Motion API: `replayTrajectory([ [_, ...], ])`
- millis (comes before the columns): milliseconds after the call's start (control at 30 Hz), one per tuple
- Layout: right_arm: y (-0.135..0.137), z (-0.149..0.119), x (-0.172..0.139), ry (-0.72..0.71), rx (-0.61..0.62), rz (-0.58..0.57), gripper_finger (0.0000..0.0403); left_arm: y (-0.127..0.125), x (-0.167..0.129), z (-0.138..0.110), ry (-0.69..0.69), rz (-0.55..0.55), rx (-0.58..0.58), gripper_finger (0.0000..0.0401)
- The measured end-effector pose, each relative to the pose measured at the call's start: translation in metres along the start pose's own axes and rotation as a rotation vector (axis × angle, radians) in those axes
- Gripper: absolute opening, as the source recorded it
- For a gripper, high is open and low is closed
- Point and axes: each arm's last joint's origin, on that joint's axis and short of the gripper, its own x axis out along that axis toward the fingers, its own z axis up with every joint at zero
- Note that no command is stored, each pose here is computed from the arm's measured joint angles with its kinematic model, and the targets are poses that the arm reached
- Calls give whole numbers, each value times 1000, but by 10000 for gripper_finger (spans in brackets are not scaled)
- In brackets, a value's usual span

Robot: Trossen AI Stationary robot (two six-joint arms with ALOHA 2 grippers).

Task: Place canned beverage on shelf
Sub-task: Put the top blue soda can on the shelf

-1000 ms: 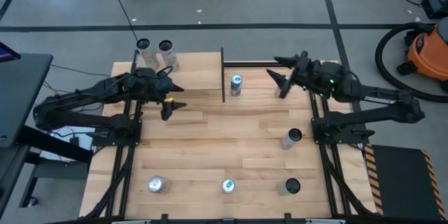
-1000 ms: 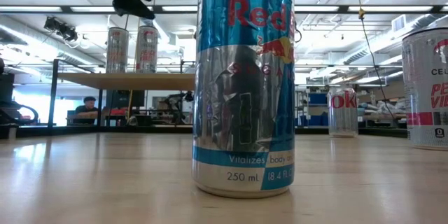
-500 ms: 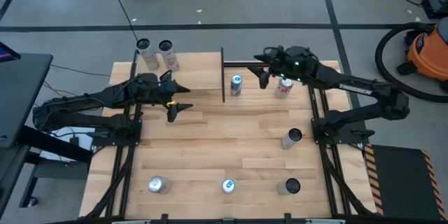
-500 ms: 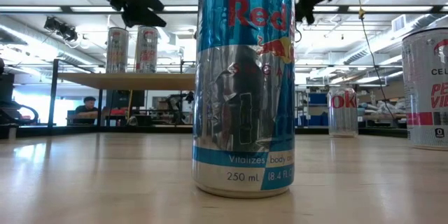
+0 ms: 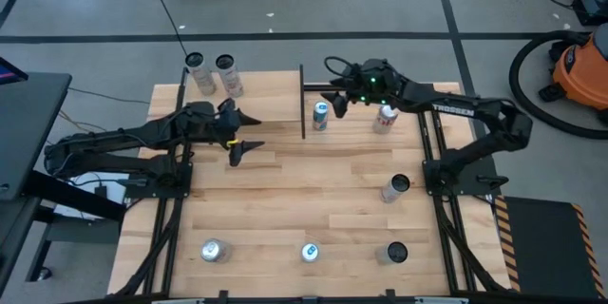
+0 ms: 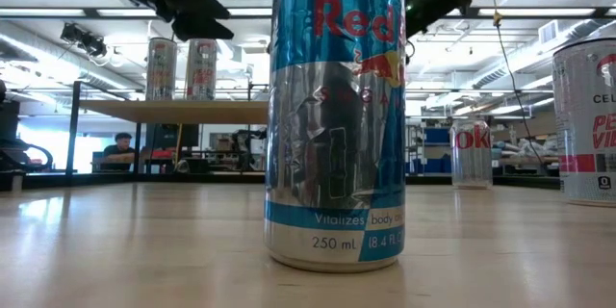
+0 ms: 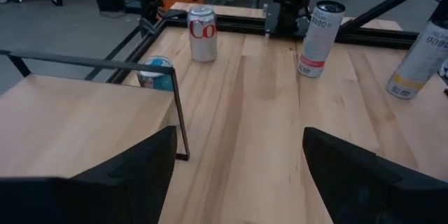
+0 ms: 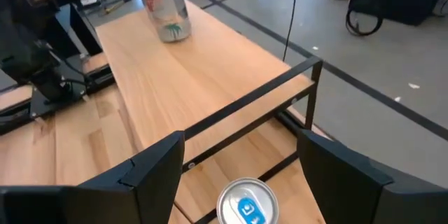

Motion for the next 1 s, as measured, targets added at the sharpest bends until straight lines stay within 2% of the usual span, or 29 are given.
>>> replayTrajectory([
  [133,-2,-8,11,47,2,-8,285,0,0,1,-14,-6,-8,311],
  [333,-3,-14,15,95,-13,-17,285,-4,-1,-7,79,-60,-37,311],
  [767,-3,-14,17,93,-57,-17,285,-18,0,-17,136,-125,-38,311],
  [900,-4,-14,17,83,-33,-28,285,-19,5,-33,140,-131,-55,311],
  [1000,-4,-12,17,68,-5,-38,285,-18,6,-34,126,-125,-40,311],
])
